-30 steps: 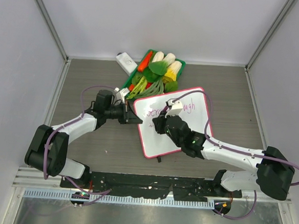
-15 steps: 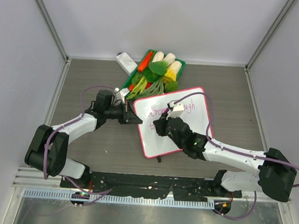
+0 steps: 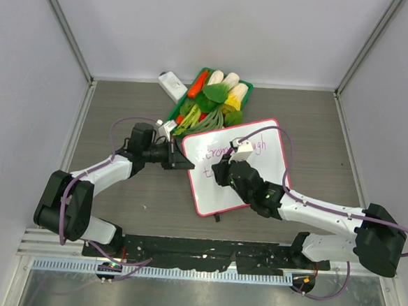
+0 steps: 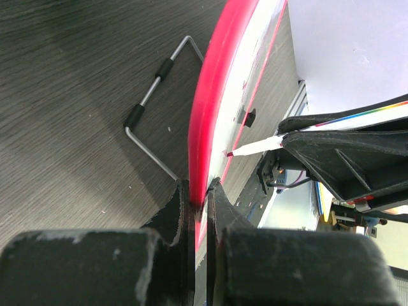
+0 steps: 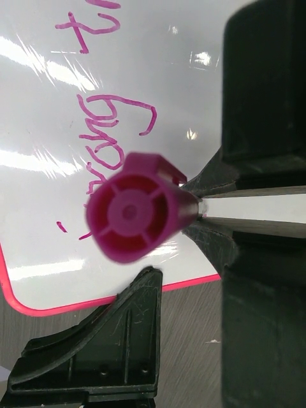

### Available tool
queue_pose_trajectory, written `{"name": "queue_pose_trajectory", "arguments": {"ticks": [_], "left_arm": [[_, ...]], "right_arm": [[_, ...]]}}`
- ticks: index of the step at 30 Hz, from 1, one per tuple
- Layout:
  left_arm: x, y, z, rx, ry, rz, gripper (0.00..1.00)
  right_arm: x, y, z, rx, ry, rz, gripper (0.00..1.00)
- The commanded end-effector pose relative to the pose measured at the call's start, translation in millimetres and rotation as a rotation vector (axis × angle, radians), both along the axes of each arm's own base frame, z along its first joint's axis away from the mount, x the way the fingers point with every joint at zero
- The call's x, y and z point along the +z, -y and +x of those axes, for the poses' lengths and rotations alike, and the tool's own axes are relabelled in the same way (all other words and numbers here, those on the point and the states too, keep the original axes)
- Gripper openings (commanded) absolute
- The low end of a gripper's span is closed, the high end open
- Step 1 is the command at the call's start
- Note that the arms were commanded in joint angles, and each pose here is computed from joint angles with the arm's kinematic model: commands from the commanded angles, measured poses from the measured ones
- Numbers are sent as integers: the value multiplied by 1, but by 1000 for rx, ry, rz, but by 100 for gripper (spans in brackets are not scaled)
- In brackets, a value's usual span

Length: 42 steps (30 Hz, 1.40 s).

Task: Write a sentence on the whiteboard
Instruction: Write with the whiteboard marker on the whiteboard.

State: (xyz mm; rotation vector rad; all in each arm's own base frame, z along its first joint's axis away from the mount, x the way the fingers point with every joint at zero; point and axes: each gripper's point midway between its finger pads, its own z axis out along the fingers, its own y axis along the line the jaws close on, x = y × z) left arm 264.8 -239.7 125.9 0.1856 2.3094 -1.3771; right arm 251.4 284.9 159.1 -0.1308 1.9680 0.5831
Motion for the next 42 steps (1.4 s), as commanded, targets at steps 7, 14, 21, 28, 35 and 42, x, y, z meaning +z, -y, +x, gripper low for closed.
{"name": "queue_pose_trajectory", "arguments": {"ticks": [7,14,21,28,35,42], "left_arm": [[-23,-18,14,72,45,130,0],[-24,-17,14,71,44,129,0],[-23,-17,15,71,47,128,0],[-23,-17,15,70,47,128,0],[-23,-17,14,69,45,128,0],[-22,-17,14,68,47,127,0]], "right_arm": [[64,2,11,-46,121,87,2],[69,1,26,-79,141,55,1],[55,-1,36,-91,121,33,1],[36,3,39,-99,98,25,1],[22,8,31,-85,69,10,1],[8,13,23,-70,35,-5,1]]}}
